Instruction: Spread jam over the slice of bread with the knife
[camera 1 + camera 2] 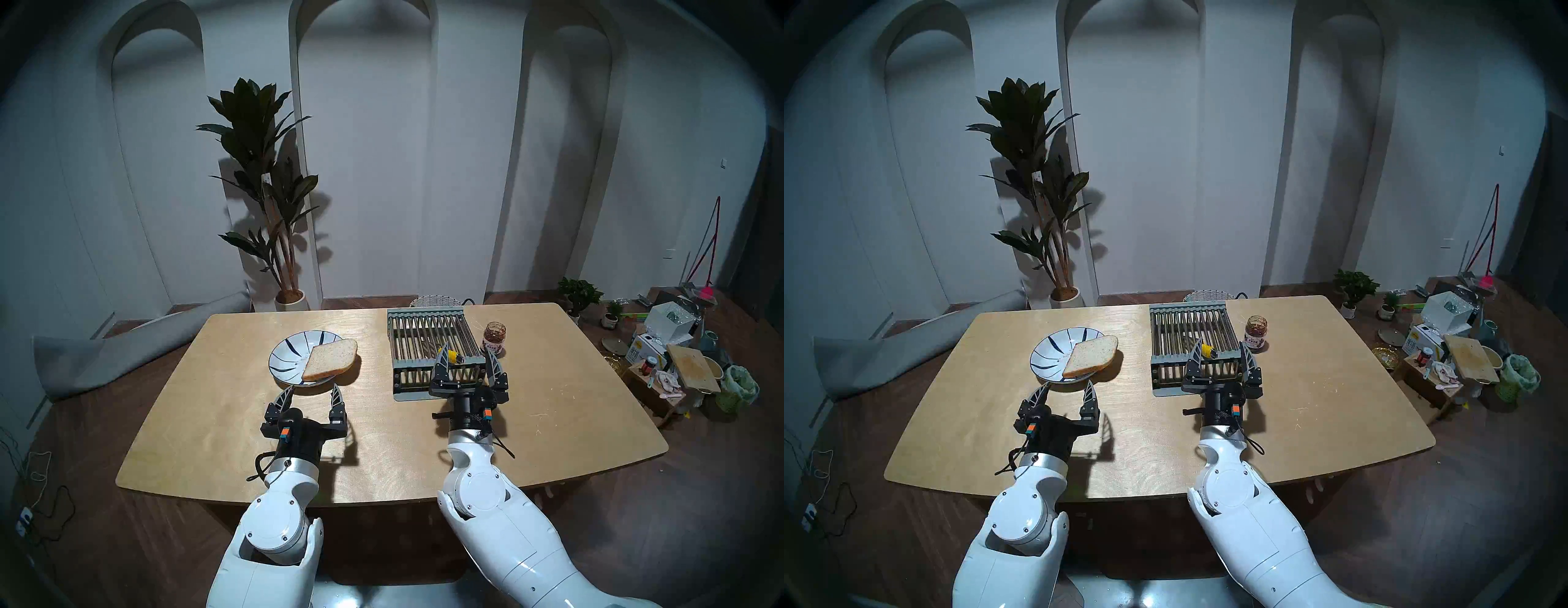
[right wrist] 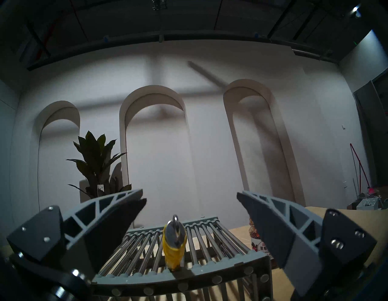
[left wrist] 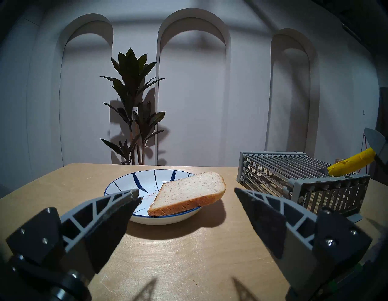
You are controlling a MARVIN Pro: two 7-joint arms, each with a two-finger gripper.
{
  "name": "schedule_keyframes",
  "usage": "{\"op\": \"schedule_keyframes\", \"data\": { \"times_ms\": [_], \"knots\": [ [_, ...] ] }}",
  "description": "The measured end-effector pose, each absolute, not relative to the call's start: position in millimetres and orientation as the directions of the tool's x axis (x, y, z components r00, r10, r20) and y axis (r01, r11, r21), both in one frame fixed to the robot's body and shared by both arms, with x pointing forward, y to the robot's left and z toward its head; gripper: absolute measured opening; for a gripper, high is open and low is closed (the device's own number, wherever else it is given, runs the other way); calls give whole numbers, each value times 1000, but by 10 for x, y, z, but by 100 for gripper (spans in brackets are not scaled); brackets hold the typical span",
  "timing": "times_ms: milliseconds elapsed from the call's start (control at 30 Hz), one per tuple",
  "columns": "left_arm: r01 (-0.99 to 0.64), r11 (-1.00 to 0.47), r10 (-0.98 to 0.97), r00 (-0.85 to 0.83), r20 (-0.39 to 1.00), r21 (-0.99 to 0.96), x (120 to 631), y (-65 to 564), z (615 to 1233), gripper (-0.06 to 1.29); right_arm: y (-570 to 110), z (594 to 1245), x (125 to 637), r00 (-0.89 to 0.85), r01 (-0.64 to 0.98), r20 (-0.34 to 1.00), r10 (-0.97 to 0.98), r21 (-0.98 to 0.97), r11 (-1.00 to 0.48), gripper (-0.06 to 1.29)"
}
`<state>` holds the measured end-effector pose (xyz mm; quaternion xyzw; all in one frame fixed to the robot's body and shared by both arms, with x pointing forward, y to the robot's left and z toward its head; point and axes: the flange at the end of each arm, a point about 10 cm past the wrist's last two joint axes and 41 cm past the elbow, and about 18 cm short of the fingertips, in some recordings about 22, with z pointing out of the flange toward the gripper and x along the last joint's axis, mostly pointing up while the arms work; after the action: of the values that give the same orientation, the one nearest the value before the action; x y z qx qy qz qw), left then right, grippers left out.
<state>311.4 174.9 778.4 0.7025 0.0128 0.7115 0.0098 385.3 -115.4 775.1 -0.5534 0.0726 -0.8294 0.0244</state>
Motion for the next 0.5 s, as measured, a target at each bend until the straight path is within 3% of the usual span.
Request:
{"op": "schedule_keyframes", "data": {
  "times_ms": [500],
  "knots": [
    [17, -999, 34, -15, 999, 34, 3118, 1730, 7810, 123, -1136, 7782, 4009, -290, -87, 954, -73, -102, -991, 125]
  ]
}}
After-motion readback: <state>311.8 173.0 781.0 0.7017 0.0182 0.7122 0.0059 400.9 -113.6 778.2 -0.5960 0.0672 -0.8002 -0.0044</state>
